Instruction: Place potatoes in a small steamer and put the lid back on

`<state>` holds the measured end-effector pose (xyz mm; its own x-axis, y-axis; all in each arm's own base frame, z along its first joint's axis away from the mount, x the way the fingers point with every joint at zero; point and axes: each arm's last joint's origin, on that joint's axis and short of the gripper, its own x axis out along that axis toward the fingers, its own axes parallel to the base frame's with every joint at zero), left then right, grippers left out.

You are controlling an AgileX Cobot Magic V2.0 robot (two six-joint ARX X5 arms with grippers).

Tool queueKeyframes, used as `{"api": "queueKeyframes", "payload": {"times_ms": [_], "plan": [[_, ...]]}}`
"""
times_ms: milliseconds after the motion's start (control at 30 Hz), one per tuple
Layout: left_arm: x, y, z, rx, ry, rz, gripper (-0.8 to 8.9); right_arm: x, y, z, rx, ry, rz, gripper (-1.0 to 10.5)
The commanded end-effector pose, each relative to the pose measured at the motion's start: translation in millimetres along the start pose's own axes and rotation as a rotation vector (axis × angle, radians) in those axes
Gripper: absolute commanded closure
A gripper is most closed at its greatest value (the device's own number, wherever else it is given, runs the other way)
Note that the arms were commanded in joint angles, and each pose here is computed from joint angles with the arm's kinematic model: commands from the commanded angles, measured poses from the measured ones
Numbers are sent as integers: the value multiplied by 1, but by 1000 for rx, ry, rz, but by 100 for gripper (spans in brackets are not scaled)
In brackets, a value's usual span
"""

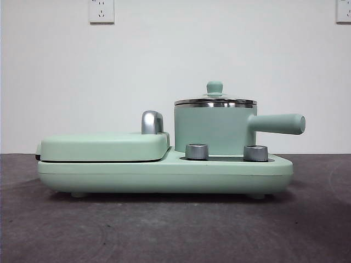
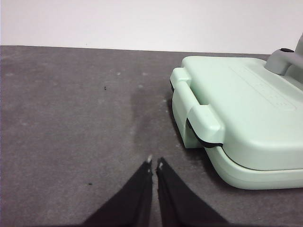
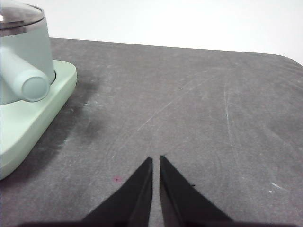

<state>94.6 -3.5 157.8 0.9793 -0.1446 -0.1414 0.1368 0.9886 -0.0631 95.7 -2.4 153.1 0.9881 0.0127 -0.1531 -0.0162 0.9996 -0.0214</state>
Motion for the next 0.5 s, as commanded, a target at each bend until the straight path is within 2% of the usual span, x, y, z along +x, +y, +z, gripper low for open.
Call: {"api": "queueKeyframes", "payload": {"times_ms": [33, 300, 500], "plan": [[2, 1, -7, 7, 25, 1, 794, 1, 0, -1, -8, -5, -1, 925], [2, 1, -7, 6, 25, 6, 794, 1, 0, -1, -8, -5, -1, 925], [2, 2, -7, 7, 25, 49, 794, 1, 0, -1, -8, -5, -1, 925]]}}
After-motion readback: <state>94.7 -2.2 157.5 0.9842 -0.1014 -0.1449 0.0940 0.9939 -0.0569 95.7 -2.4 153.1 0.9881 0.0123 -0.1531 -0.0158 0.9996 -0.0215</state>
